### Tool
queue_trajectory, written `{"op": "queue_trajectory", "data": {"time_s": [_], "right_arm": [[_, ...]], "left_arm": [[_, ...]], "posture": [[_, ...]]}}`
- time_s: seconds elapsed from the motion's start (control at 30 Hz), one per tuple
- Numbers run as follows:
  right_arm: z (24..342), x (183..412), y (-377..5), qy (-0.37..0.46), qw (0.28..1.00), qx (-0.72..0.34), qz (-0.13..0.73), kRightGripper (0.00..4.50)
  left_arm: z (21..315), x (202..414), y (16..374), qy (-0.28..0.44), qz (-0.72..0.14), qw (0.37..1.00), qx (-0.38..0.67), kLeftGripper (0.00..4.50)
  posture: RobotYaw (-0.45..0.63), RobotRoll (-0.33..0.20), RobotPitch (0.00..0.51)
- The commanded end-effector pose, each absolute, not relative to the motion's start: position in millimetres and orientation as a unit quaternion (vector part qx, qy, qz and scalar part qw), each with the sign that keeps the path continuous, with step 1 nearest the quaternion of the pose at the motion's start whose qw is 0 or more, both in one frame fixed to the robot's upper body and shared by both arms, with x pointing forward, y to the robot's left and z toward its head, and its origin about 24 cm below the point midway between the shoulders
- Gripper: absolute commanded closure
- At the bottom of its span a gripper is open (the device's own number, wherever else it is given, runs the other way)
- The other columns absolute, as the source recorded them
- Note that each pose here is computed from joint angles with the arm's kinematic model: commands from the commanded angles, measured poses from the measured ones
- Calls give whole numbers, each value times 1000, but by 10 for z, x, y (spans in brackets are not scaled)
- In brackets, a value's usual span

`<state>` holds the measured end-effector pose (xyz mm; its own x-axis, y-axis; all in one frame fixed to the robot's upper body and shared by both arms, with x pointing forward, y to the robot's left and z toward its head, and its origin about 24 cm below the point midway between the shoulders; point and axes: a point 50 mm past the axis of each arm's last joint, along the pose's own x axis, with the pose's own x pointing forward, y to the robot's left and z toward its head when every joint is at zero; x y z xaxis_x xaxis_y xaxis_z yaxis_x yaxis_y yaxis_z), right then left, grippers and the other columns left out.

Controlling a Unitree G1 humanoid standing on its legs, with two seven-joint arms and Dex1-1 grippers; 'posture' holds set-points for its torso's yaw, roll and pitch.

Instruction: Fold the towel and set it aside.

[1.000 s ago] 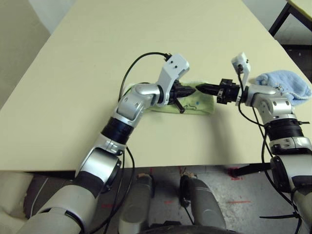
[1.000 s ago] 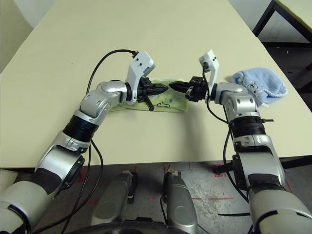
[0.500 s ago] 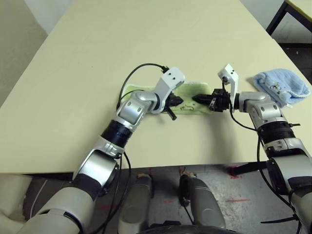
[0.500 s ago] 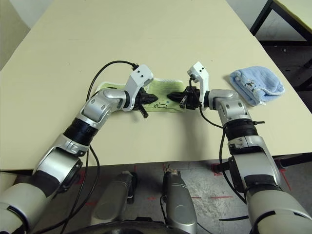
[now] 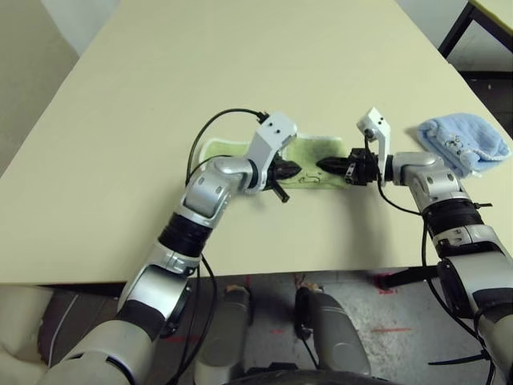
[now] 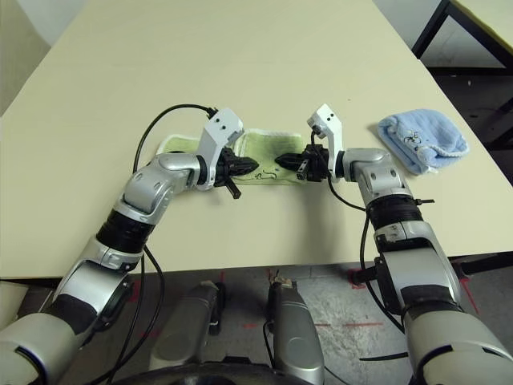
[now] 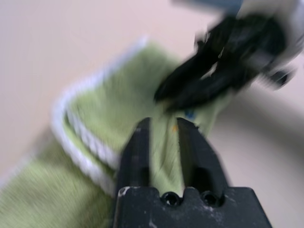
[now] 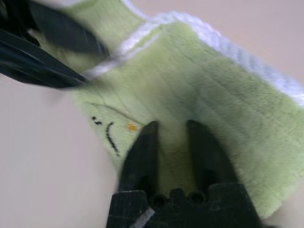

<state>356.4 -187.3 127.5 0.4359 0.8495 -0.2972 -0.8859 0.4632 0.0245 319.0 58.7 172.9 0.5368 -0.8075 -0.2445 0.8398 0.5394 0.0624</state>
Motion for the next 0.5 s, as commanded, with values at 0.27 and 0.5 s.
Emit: {"op": "queue_trajectory", "data": {"time_s": [0.27,0.5], "right_arm": [[1818,3497,-2081,54,829,-89,549,9],[1874,3526,-2146,38,833,-116,539,9]], "left_arm": [[2002,2867,1259,114,-336,935,3,37],[1858,2631,1542,195,-270,940,-73,37]], "posture": [[190,0,138],[220,0,149]]}}
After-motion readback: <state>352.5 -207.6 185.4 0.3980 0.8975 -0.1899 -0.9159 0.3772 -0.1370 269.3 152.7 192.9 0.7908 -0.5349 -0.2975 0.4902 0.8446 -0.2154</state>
